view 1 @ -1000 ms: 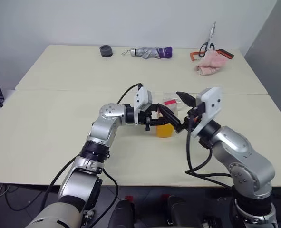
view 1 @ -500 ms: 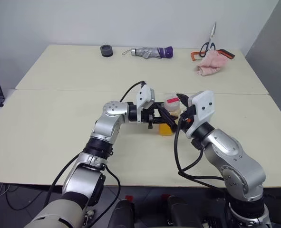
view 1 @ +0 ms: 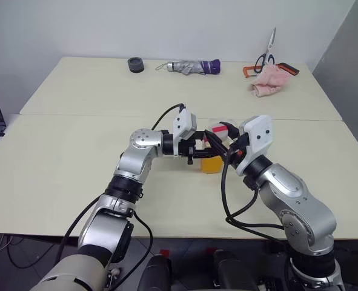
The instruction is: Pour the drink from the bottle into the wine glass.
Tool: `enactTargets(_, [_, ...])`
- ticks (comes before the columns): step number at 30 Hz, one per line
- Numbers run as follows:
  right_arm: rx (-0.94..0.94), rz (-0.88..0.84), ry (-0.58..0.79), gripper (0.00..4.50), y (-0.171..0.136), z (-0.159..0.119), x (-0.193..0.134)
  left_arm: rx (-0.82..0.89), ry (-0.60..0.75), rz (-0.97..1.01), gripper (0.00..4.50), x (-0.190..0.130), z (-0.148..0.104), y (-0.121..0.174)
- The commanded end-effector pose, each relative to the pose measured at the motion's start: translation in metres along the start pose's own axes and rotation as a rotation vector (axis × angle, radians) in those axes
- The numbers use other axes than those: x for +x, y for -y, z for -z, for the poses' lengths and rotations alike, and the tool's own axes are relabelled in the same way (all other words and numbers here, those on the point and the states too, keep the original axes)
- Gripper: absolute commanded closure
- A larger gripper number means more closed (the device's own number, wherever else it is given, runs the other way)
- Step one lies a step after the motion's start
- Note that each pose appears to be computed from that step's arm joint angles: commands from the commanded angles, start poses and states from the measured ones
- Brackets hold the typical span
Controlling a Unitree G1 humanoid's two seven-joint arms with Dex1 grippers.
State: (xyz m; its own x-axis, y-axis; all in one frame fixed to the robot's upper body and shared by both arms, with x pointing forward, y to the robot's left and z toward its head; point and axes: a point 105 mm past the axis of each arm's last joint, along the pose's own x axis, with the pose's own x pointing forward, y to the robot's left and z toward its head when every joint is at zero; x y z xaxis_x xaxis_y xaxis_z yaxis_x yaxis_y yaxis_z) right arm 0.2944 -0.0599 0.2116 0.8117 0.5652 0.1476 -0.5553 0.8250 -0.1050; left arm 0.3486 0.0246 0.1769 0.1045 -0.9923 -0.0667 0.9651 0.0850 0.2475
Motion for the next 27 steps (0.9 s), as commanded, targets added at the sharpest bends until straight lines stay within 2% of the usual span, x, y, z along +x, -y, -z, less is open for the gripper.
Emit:
enactTargets(1, [-0.022, -0.032, 0.065, 2.6, -0.005, -0.014, -0.001, 0.059, 0.033, 0.015, 2.58, 0.002, -0.015, 0.0])
enactTargets(6, [-0.048, -0.182, 0.061, 2.6, -0.012, -0.012, -0.004, 0.059, 0.03, 0.026, 2.58, 0.002, -0.015, 0.001])
enactTargets(9, [-0.096, -0.456, 0.02, 2.6, -0.006, -0.009, -0.01, 0.062, 0.026, 0.05, 2.58, 0.002, -0.016, 0.002])
enactTargets(12, [-0.169, -0.635, -0.071, 2.6, 0.015, -0.007, -0.01, 0.071, 0.026, 0.064, 2.59, 0.001, -0.019, 0.002])
enactTargets(15, [-0.206, -0.681, -0.113, 2.6, 0.038, -0.012, -0.001, 0.082, 0.028, 0.073, 2.59, 0.001, -0.022, 0.003])
enactTargets(19, [-0.195, -0.707, -0.148, 2.6, 0.045, -0.009, 0.0, 0.085, 0.026, 0.066, 2.6, -0.001, -0.022, 0.003])
enactTargets(21, [-0.183, -0.638, -0.111, 1.87, 0.051, -0.013, 0.004, 0.083, 0.024, 0.058, 2.6, -0.002, -0.021, 0.004])
enactTargets(22, [-0.179, -0.622, -0.094, 1.66, 0.051, -0.015, 0.004, 0.082, 0.022, 0.055, 2.6, -0.003, -0.02, 0.004])
enactTargets(27, [-0.17, -0.52, -0.003, 0.01, 0.043, -0.028, -0.014, 0.074, 0.019, 0.041, 2.61, -0.005, -0.018, 0.004])
